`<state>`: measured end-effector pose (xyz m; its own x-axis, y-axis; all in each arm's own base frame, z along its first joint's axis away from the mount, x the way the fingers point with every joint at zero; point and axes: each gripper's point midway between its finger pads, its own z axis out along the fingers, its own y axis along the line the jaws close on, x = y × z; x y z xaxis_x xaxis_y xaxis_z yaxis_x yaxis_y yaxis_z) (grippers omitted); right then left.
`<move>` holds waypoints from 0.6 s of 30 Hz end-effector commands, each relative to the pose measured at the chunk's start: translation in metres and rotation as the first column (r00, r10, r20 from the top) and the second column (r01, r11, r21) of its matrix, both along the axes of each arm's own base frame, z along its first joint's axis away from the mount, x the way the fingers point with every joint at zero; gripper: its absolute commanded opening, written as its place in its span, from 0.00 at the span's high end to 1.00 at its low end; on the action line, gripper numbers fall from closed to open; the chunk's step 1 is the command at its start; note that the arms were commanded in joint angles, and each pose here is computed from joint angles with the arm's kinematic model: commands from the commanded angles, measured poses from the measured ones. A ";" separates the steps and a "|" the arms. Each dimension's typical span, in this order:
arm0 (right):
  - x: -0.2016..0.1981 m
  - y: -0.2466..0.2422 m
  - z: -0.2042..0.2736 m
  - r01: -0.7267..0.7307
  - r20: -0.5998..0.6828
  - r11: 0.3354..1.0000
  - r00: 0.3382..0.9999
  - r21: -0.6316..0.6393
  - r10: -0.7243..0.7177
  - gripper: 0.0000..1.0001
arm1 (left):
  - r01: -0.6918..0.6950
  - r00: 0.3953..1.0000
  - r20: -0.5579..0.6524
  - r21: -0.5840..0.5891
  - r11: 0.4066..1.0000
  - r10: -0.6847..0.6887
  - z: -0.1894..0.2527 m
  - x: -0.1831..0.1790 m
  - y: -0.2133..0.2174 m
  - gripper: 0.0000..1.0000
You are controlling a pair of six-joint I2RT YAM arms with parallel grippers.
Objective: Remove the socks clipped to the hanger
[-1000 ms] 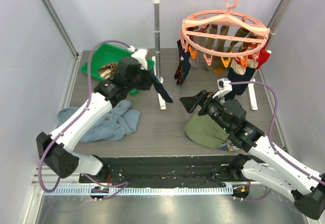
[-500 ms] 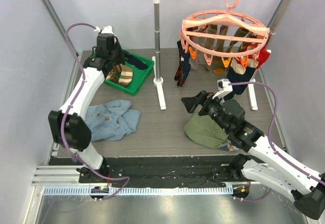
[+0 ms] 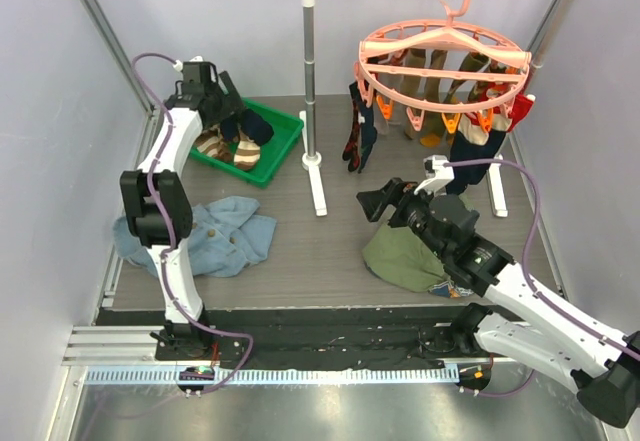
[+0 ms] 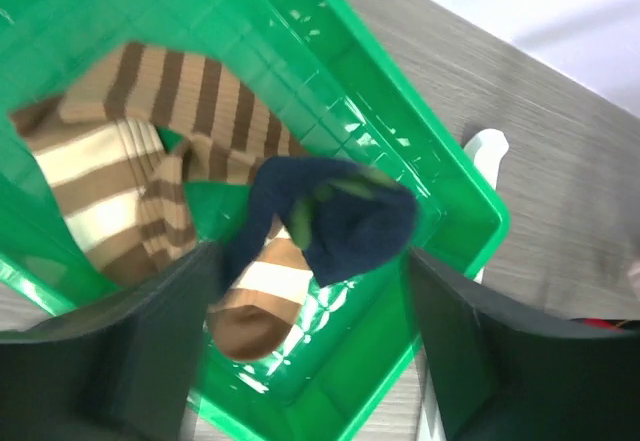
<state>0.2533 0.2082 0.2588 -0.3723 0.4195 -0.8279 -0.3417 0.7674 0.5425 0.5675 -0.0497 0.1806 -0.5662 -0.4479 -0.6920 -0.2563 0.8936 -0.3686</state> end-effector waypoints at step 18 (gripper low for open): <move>0.105 -0.016 -0.019 0.427 0.219 0.888 0.895 -0.169 -0.388 0.17 | 0.333 0.942 0.096 -0.114 0.936 -0.323 0.076 -0.144 -0.101 0.00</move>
<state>0.3294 0.2026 0.2041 -0.2138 0.2812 -0.9355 -0.1621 0.9342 0.3178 0.4548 -0.1180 0.2587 -0.6070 -0.4033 -0.6847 -0.0320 0.8733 -0.4861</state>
